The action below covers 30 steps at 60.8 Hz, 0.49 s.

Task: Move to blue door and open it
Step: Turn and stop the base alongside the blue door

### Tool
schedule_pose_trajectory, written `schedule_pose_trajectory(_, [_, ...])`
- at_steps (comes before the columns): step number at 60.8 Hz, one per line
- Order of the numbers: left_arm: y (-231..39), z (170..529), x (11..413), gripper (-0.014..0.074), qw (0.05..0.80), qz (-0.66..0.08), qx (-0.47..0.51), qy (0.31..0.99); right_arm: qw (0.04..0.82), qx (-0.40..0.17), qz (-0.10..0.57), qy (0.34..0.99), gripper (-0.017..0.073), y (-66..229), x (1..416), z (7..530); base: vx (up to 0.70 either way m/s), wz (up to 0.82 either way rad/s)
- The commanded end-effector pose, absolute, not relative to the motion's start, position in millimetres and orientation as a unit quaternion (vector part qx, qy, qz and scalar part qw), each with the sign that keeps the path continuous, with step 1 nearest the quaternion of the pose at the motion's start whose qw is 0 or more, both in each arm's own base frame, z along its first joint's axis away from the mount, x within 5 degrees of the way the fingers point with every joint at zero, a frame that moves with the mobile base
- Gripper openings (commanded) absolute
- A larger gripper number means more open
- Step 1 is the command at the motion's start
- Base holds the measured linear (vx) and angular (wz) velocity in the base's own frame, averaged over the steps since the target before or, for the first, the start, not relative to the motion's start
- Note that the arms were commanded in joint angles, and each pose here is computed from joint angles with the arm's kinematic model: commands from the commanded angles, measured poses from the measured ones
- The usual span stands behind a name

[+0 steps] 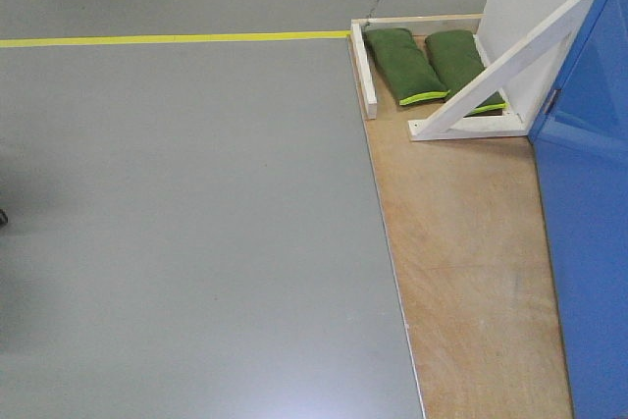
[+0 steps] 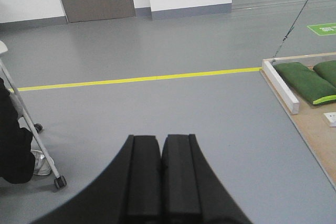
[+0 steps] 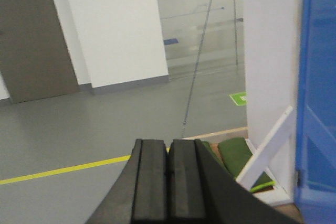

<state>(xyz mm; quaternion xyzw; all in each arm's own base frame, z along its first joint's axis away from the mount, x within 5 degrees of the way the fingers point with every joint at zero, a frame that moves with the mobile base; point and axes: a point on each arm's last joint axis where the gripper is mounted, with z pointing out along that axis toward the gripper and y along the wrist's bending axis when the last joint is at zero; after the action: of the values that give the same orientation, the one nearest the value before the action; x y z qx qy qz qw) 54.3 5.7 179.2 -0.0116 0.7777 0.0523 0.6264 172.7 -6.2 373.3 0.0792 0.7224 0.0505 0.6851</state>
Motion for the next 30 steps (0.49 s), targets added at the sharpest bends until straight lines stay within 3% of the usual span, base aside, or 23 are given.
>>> schedule_pose_trajectory(1, [5, 186, 55, 0.007, 0.663, 0.05, -0.013, 0.747, 0.73, 0.121, 0.029, 0.672, 0.0002, -25, 178, 392, 0.0, 0.0])
schedule_pose_trajectory(9, [5, 186, 55, 0.007, 0.663, 0.05, -0.013, 0.747, 0.747, 0.215, -0.024, 0.628, 0.0002, -65, 177, 393, 0.0, 0.0])
schedule_pose_trajectory(20, [5, 186, 55, 0.007, 0.663, 0.05, -0.013, 0.747, 0.789, 0.378, -0.068, 0.479, 0.0002, -123, 150, 402, 0.0, 0.0])
schedule_pose_trajectory(30, [5, 186, 55, 0.007, 0.663, 0.05, -0.013, 0.747, 0.802, 0.462, -0.107, 0.363, 0.0002, -162, 138, 398, 0.0, 0.0])
